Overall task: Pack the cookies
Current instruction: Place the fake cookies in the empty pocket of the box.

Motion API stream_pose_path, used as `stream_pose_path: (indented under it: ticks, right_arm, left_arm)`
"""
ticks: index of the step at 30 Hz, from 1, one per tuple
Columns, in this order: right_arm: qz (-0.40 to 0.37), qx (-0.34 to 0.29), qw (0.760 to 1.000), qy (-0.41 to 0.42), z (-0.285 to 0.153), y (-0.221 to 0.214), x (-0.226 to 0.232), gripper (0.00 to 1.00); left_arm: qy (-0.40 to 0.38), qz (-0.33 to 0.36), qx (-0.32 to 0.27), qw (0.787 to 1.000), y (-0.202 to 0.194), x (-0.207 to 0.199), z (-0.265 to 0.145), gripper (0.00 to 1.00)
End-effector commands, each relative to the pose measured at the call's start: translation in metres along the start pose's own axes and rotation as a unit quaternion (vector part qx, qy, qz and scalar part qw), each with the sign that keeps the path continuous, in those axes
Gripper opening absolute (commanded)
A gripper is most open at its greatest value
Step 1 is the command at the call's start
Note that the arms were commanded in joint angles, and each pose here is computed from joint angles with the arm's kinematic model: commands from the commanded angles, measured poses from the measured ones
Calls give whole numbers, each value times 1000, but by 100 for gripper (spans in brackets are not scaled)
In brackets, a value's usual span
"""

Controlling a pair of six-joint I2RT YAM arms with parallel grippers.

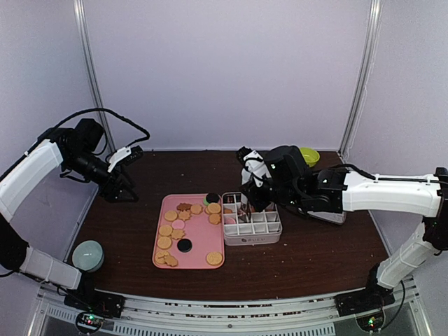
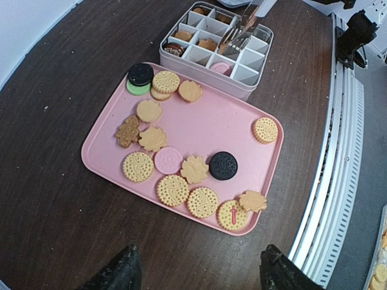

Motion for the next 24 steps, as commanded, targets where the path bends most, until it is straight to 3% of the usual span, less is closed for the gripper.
stream_pose_path:
  ticks: [1, 14, 24]
  right_arm:
    - [-4, -7, 1000, -14, 0, 3, -2, 26]
    - [-5, -19, 1000, -13, -8, 10, -4, 31]
    - [10, -68, 998, -7, -31, 41, -9, 21]
  left_arm:
    - [10, 11, -12, 1000, 6, -2, -10, 70]
    - [9, 10, -11, 1000, 5, -3, -10, 69]
    - [13, 3, -10, 1000, 3, 1, -10, 69]
Point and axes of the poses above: each gripper's point midway between its finger pads, its own z axis out along the fingers, its own x axis along the line the jaws close on, y = z × x, the point moved 7 cm from there along -z, back along the fingers
